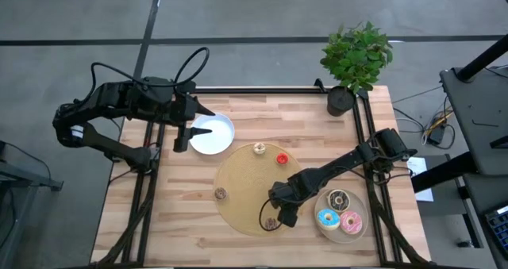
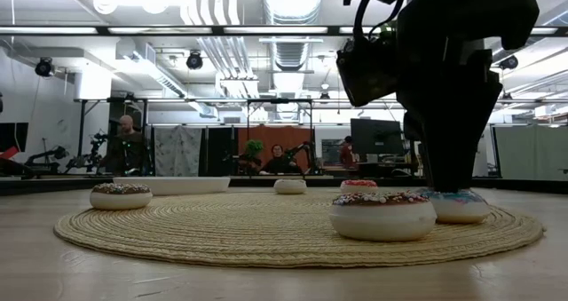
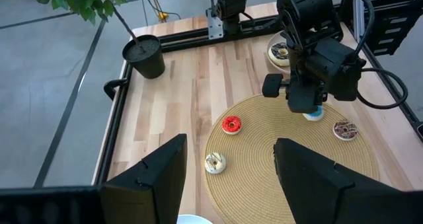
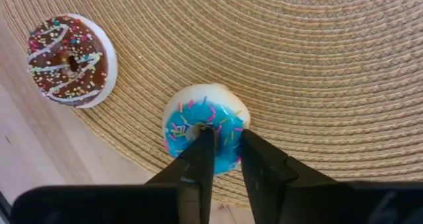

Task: Pick & Place donuts
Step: Put the small blue donut into the white plate

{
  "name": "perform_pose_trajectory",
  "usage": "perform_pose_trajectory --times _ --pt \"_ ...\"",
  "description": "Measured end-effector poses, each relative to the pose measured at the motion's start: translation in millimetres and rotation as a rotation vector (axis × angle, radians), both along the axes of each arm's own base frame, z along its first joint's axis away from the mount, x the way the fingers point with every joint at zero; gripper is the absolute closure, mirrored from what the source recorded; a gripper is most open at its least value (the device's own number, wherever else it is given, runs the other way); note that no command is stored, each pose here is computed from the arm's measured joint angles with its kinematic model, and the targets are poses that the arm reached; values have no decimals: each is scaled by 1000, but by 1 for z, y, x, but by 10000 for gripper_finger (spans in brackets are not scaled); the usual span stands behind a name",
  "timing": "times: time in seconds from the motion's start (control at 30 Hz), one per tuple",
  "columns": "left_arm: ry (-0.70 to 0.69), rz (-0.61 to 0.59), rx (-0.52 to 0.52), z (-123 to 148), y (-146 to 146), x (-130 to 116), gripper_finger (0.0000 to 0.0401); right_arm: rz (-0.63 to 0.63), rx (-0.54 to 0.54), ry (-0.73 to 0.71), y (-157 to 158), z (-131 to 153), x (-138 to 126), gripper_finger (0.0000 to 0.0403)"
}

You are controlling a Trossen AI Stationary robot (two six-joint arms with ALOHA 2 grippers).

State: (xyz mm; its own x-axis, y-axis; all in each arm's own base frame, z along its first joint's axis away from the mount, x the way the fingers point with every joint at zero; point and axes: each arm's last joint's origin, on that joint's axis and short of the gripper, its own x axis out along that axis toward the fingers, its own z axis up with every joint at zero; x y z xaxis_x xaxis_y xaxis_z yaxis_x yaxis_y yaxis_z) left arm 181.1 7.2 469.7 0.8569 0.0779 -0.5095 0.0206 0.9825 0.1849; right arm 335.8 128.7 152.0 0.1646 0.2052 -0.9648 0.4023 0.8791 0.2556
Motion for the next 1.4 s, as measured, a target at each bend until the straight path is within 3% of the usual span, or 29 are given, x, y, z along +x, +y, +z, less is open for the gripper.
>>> perform_pose_trajectory --times 0.73,1.4 --pt "-1 -1 0 0 0 0 202 -48 36 -99 -9 32 21 365" --pt "-27 3 3 4 0 -11 202 -168 -10 -282 -118 74 62 365"
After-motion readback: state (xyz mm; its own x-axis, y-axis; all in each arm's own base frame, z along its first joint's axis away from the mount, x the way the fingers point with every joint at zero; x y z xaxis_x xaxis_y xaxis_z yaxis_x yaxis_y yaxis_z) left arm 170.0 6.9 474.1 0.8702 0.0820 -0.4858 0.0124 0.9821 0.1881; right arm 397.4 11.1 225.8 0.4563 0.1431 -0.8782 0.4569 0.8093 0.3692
